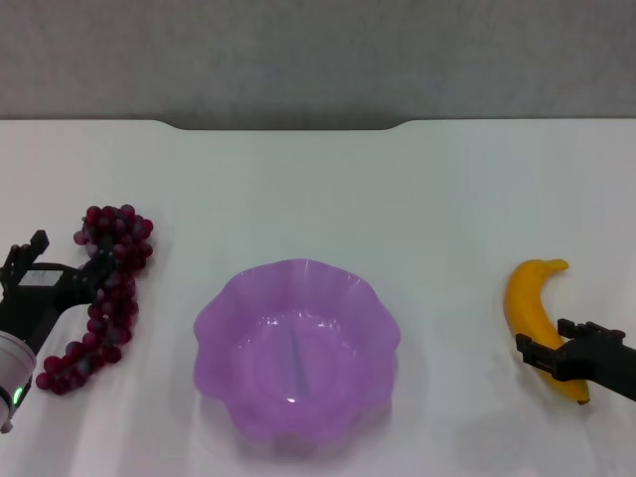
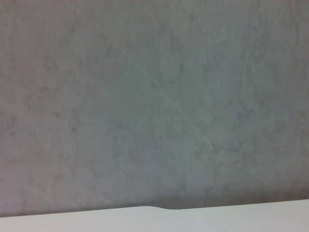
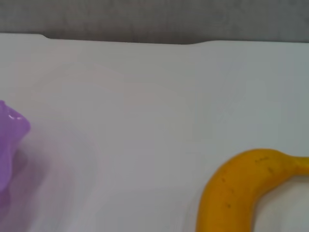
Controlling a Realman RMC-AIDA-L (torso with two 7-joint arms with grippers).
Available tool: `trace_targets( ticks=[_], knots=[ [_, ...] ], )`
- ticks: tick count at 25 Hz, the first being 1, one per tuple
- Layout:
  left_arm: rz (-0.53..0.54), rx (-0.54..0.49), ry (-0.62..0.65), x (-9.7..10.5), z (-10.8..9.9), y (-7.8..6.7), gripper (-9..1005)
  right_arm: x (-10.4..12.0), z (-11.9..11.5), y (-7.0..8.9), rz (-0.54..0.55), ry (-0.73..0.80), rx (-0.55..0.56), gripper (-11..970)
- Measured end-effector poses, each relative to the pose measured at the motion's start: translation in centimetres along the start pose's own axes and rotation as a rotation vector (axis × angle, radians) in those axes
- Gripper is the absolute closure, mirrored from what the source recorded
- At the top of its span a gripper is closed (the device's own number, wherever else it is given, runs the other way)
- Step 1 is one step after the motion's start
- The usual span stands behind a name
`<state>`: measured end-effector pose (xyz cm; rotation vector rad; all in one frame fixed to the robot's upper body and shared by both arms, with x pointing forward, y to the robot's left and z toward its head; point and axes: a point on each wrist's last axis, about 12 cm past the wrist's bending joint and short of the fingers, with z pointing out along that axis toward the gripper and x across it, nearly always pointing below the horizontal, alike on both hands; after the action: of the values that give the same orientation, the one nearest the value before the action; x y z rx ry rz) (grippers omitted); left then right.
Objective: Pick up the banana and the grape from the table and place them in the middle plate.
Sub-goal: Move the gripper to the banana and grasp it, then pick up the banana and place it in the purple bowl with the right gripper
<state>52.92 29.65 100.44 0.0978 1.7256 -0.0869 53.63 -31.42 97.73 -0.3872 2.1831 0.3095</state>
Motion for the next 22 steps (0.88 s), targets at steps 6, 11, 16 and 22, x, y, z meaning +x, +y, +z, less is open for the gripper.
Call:
trace_targets(
  ticks=[6,11,16,22],
  knots=[
    [0.000,0.000,0.000,0.00,-0.01,0.00,116,0.10,0.03,-0.09,0.001,0.009,0.011,223],
    [0.000,-0.001,0.000,-0.01,0.01,0.00,116,0.09,0.01,-0.15,0.001,0.010,0.012,294],
    [-0.002,-0.003,-0.001,-0.02,0.01,0.03,116,0.09,-0.01,-0.17,-0.002,0.010,0.012,418],
    [-0.003,-0.003,-0.001,-0.02,0.01,0.03,117,0.11,0.01,-0.12,-0.015,0.014,0.007,474]
  ],
)
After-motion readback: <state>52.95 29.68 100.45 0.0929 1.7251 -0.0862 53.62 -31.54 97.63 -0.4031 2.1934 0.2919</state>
